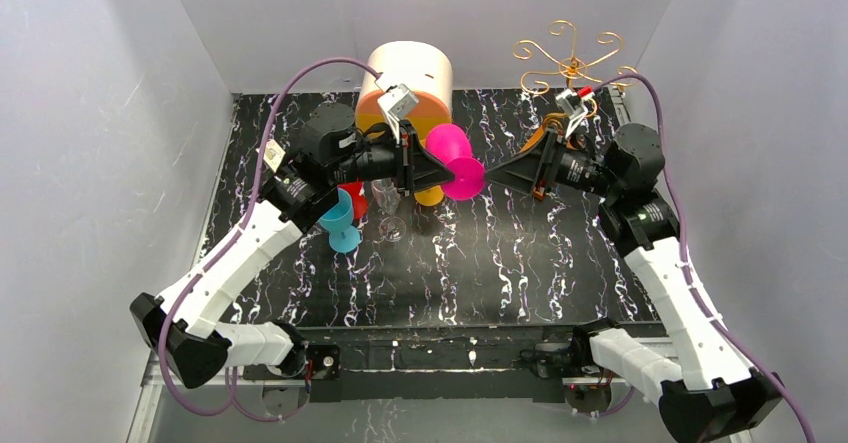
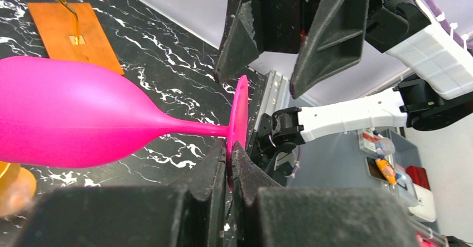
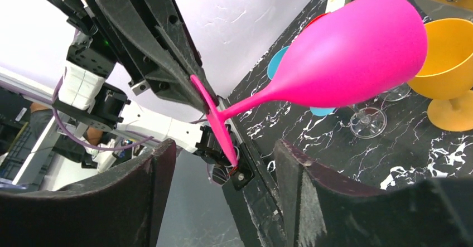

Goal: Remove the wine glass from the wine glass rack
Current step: Place the wine glass at the center of the board.

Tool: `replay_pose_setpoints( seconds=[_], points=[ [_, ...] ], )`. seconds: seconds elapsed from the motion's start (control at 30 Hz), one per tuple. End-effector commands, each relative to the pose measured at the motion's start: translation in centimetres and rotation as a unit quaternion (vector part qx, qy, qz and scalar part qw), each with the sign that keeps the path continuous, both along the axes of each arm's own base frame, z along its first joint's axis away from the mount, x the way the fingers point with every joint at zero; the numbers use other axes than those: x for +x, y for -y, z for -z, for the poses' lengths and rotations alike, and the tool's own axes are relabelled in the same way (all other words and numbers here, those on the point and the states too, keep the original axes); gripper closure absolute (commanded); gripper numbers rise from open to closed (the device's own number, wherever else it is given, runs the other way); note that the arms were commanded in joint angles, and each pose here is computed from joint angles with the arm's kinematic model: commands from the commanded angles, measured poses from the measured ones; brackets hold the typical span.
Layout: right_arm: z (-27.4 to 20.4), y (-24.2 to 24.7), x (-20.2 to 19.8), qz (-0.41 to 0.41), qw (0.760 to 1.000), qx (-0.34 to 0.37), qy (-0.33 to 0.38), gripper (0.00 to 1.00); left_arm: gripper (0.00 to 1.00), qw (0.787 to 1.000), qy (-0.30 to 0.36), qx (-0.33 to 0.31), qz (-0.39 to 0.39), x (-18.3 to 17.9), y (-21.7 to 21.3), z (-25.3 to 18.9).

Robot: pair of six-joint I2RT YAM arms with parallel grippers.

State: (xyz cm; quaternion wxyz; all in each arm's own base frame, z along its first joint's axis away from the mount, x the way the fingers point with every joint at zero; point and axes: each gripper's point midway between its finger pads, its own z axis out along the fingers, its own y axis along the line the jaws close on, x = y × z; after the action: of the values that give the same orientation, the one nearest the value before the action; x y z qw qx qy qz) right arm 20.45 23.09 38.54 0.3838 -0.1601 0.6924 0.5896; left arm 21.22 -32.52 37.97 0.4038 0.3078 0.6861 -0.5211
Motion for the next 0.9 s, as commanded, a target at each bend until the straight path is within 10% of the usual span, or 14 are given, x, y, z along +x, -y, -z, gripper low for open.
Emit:
replay_pose_setpoints(
  seconds=[0.0, 0.23, 0.87],
  points=[
    [-0.2, 0.0, -1.2, -0.014, 1.000, 0.017, -0.009, 0.25, 1.00, 0.998, 0.055, -0.005, 0.000, -0.6, -0.6, -1.8],
    [0.7, -0.8, -1.6, -0.062, 0.998, 0.029, 0.001, 0.27, 1.00, 0.998, 0.054, -0.013, 0.028, -1.5, -0.1, -2.5],
    [0.6, -3.2, -4.1, -0.145, 0.983, 0.050, 0.098, 0.86, 1.00, 0.997, 0.042, -0.048, 0.032, -1.9, 0.6, -3.4]
  ],
)
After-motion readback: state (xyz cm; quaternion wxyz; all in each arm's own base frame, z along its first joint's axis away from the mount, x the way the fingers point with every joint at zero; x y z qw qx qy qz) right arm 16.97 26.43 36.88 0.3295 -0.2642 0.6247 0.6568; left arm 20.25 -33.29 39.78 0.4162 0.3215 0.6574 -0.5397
